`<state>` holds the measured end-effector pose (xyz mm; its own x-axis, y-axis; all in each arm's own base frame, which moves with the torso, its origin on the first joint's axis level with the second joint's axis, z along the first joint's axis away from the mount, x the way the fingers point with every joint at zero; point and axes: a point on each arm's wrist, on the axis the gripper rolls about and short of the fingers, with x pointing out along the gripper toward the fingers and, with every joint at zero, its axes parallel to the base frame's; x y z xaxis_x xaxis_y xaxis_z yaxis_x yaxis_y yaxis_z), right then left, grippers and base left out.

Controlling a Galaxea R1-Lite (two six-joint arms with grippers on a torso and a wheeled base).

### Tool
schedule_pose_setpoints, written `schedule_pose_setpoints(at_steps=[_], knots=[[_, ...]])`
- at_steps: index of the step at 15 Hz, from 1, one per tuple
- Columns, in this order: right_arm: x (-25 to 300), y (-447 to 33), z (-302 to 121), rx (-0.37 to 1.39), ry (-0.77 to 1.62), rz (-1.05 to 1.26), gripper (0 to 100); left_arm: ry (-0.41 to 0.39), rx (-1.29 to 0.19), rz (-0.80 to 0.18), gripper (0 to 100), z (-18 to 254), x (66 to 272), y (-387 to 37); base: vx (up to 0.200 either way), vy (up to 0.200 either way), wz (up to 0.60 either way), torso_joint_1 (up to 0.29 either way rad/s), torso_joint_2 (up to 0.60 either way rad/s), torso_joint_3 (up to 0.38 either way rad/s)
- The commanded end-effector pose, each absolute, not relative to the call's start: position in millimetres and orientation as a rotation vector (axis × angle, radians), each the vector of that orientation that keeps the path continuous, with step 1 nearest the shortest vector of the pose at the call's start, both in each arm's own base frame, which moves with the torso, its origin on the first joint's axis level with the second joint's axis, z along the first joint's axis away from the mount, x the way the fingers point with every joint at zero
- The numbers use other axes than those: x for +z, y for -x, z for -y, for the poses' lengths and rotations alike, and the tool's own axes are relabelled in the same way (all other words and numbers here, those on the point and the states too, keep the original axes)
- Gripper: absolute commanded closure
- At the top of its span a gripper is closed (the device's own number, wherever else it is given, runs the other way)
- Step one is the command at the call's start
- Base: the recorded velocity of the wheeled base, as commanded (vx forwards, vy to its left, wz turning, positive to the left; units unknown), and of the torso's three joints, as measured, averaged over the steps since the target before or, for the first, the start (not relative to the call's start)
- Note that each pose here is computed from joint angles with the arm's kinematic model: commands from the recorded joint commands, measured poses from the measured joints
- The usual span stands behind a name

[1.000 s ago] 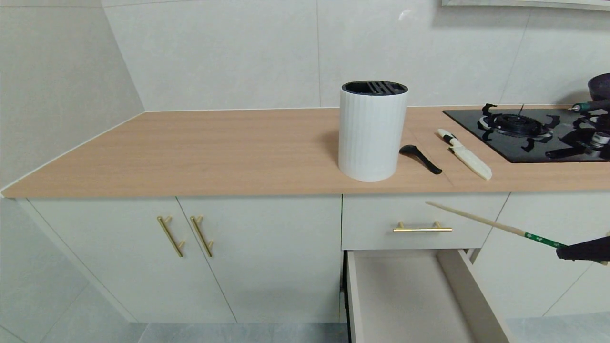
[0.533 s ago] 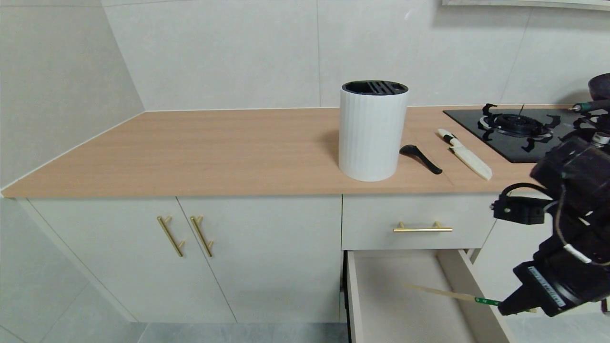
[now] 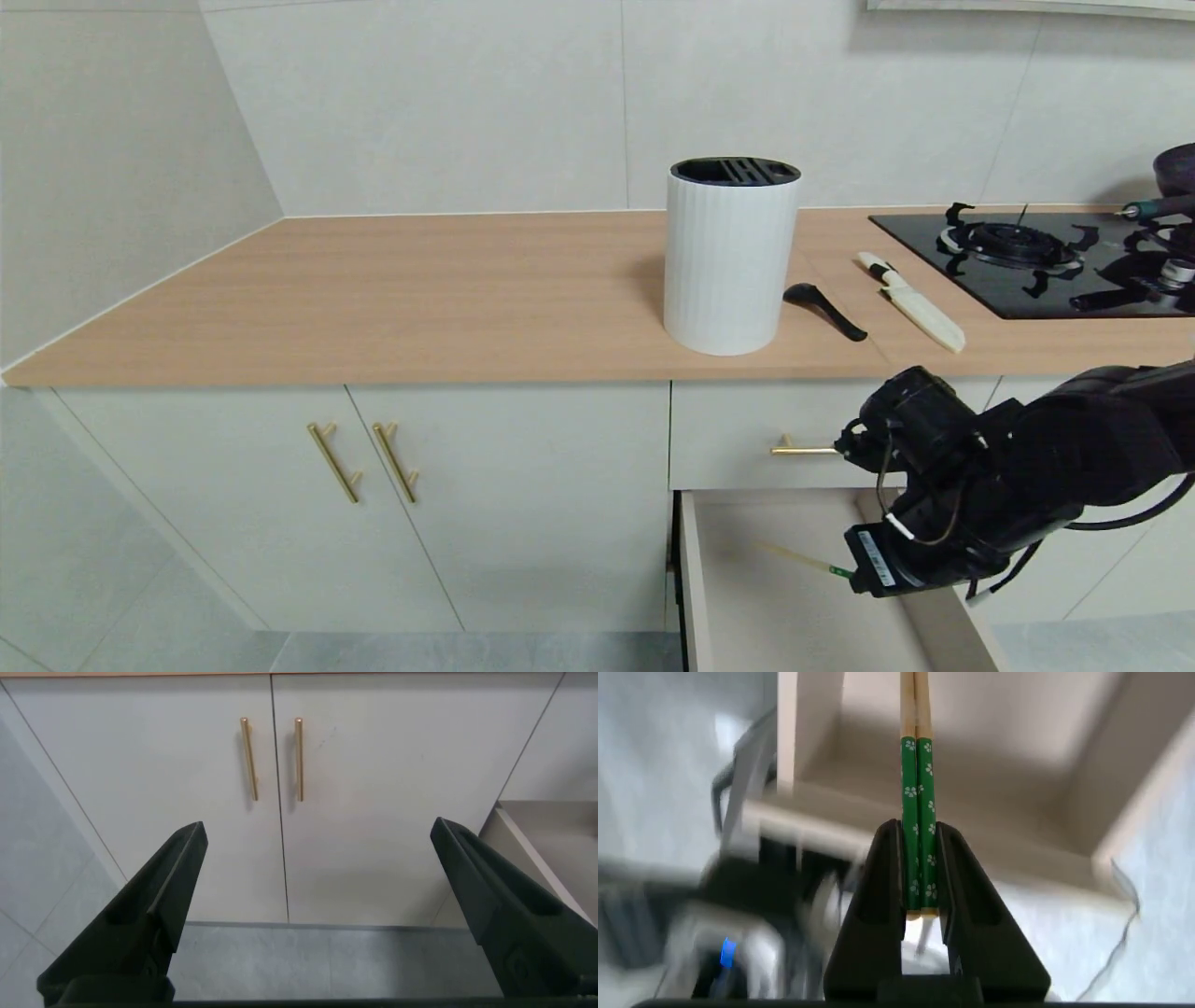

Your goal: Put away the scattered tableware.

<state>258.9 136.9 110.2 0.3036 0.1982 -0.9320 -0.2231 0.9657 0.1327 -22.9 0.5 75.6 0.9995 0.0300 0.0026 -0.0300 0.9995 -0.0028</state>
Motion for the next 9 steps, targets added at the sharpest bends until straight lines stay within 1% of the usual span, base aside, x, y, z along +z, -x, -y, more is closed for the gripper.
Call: schedule_pose_setpoints(at_steps=[1, 4, 9], knots=[[76.4, -261.2, -141.2, 0.259, 0.022, -1.251, 100, 0.003, 0.031, 0.002, 0, -0.6, 75.6, 22.8, 0.0, 0.0, 0.0, 0.0, 0.0, 0.0], [66.8, -267.0, -143.0, 0.237, -0.004, -1.167, 100, 0.003, 0.031, 0.002, 0, -0.6, 75.6, 22.8, 0.0, 0.0, 0.0, 0.0, 0.0, 0.0], [63.8, -270.0, -145.1, 0.217, -0.039, -1.164, 100, 0.003, 0.031, 0.002, 0, -0.6, 75.6, 22.8, 0.0, 0.0, 0.0, 0.0, 0.0, 0.0]])
